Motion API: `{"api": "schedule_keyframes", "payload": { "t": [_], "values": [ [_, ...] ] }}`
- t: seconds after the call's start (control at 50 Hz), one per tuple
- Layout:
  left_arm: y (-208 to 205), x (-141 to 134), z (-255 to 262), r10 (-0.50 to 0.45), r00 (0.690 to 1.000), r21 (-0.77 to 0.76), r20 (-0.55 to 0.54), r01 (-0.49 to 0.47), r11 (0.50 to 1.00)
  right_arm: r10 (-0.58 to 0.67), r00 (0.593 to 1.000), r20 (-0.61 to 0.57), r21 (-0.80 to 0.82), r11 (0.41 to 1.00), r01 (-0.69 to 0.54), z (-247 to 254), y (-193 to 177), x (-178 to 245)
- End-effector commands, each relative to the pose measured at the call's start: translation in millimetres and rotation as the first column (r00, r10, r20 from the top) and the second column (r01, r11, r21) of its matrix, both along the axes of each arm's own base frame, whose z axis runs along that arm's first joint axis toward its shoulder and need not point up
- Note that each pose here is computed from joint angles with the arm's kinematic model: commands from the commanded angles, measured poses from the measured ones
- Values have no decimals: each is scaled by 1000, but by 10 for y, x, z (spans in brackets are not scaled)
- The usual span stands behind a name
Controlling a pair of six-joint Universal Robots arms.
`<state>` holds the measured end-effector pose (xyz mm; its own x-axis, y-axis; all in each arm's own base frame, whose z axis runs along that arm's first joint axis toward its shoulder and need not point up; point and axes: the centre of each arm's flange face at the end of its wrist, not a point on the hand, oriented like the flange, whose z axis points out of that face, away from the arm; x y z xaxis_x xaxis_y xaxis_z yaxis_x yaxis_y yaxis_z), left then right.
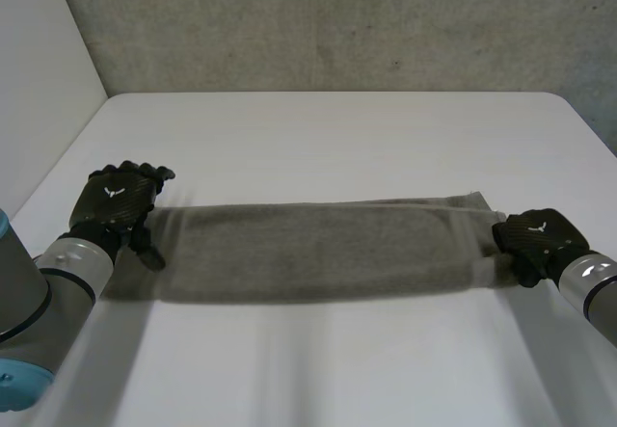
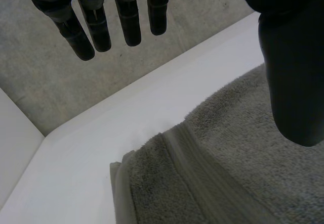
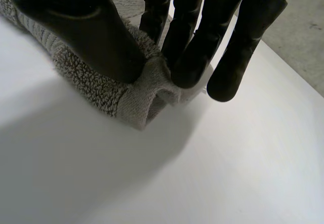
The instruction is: Fold the towel.
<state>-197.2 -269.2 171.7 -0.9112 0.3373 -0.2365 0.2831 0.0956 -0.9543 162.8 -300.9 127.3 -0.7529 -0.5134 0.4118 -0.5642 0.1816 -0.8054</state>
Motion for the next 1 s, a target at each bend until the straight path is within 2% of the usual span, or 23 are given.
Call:
{"api": "schedule_keyframes", "payload": {
  "t": [0.02, 0.12, 0.16, 0.18, 0.22, 0.34, 0.38, 0.44, 0.48, 0.5, 0.54, 0.56, 0.58, 0.6, 0.64, 0.66, 0.7, 0.72, 0.74, 0.76, 0.8, 0.92, 1.0],
  "values": [
    [-2, 5, 6, 2, 1000, -2, 0, -2, 1000, -72, 997, -30, -42, 997, 71, 118, -111, -161],
    [-4, 10, 15, 5, 1000, -4, 0, -5, 1000, -129, 981, -142, -119, 987, 112, 314, -199, -431],
    [-6, 18, 38, 10, 1000, -11, -1, -10, 1000, -184, 949, -257, -161, 976, 146, 411, -289, -741],
    [-6, 18, 38, 10, 1000, -11, -1, -10, 1000, -184, 949, -257, -161, 976, 146, 411, -290, -743],
    [-9, 18, 67, 11, 1000, -20, -3, -11, 1000, -214, 905, -367, -200, 969, 148, 502, -386, -963],
    [-27, 23, 142, 16, 1000, -46, -8, -16, 999, -278, 869, -409, -263, 948, 180, 725, -510, -1006],
    [-60, 27, 205, 20, 1000, -66, -13, -21, 998, -230, 898, -375, -319, 942, 109, 913, -482, -540],
    [-83, 24, 243, 21, 1000, -80, -16, -23, 997, -190, 921, -339, -350, 935, 63, 1018, -437, -272],
    [-118, 21, 335, 24, 999, -108, -23, -26, 994, -97, 960, -263, -405, 914, -19, 1230, -270, 237],
    [-118, 21, 335, 24, 999, -108, -23, -26, 994, -96, 960, -263, -406, 914, -19, 1231, -269, 240],
    [-142, 11, 401, 22, 999, -130, -30, -26, 991, 49, 980, -195, -442, 887, -132, 1370, 30, 793],
    [-142, 11, 401, 22, 999, -130, -30, -26, 991, 50, 980, -194, -442, 887, -133, 1370, 32, 796],
    [-148, 10, 428, 22, 999, -138, -33, -26, 990, 138, 975, -174, -447, 871, -202, 1385, 235, 1092],
    [-148, 10, 429, 22, 999, -138, -33, -26, 990, 138, 975, -174, -447, 871, -203, 1385, 237, 1095],
    [-138, -16, 474, 14, 999, -153, -36, -19, 988, 315, 936, -159, -419, 837, -353, 1223, 692, 1636],
    [-138, -16, 474, 14, 999, -153, -36, -19, 988, 316, 935, -159, -418, 837, -354, 1222, 695, 1639],
    [-116, -36, 476, 6, 999, -152, -39, -12, 988, 462, 870, -171, -385, 782, -491, 1002, 1143, 2029],
    [-116, -36, 475, 6, 999, -152, -39, -12, 988, 462, 870, -171, -385, 782, -491, 1000, 1145, 2030],
    [-98, -52, 467, 0, 999, -148, -43, -7, 989, 510, 842, -177, -362, 762, -537, 887, 1317, 2148],
    [-98, -52, 467, 0, 999, -148, -43, -7, 989, 510, 842, -177, -362, 762, -538, 886, 1319, 2150],
    [-60, -98, 467, -16, 999, -145, -51, 8, 989, 557, 808, -192, -301, 750, -589, 602, 1466, 2272],
    [-23, -139, 413, -31, 998, -128, -49, 24, 991, 607, 772, -190, -214, 742, -636, 274, 1596, 2328],
    [-26, -140, 405, -30, 998, -127, -49, 24, 992, 612, 777, -149, -204, 750, -630, 279, 1585, 2313]
  ]
}}
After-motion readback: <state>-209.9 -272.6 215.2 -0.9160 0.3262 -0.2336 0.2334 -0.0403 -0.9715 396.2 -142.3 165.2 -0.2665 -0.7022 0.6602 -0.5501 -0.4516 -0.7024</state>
